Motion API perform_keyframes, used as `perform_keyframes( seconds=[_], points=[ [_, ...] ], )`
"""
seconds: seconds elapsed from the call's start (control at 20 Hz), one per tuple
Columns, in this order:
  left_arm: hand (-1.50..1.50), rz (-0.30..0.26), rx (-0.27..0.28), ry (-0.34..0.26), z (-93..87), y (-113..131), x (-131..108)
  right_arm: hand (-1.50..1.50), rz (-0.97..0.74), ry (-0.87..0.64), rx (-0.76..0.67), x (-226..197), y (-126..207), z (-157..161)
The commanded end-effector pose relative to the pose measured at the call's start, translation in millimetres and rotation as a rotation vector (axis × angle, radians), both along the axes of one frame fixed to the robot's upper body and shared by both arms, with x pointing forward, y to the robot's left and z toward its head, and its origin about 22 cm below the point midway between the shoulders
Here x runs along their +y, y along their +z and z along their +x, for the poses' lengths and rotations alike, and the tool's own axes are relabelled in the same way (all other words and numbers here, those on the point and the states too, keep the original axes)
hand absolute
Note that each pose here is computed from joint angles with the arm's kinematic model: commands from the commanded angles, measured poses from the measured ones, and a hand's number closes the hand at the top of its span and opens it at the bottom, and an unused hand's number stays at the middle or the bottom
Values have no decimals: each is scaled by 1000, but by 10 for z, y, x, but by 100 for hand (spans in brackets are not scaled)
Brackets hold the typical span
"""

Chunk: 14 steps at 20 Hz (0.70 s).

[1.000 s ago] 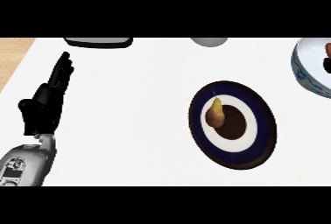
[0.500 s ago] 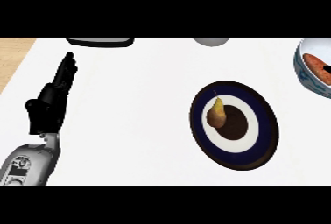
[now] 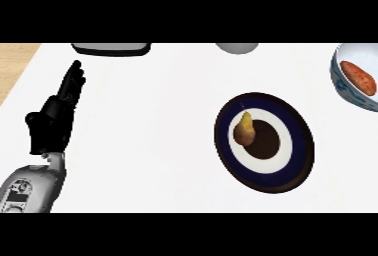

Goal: Pick the sweet potato from the plate and place it in the bowl

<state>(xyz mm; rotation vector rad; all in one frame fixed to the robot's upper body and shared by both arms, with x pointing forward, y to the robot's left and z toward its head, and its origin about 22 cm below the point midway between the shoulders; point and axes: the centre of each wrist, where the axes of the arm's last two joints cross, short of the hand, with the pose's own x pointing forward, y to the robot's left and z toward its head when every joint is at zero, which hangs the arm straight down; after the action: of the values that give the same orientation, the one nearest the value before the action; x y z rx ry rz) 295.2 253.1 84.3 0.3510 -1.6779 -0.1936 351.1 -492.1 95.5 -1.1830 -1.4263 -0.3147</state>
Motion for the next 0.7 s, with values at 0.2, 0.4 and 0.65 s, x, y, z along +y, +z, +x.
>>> perform_keyframes(
  seconds=[0.2,0.4,0.65],
  points=[
    [0,2,20,21,-61,-58,78,-150,106,87,-128,-316,-247,-428],
    [0,-8,36,56,-102,-167,153,-150,125,175,-146,-374,-398,-609],
    [0,24,19,44,-126,-233,141,-150,119,249,-128,-523,-401,-827]
  ],
)
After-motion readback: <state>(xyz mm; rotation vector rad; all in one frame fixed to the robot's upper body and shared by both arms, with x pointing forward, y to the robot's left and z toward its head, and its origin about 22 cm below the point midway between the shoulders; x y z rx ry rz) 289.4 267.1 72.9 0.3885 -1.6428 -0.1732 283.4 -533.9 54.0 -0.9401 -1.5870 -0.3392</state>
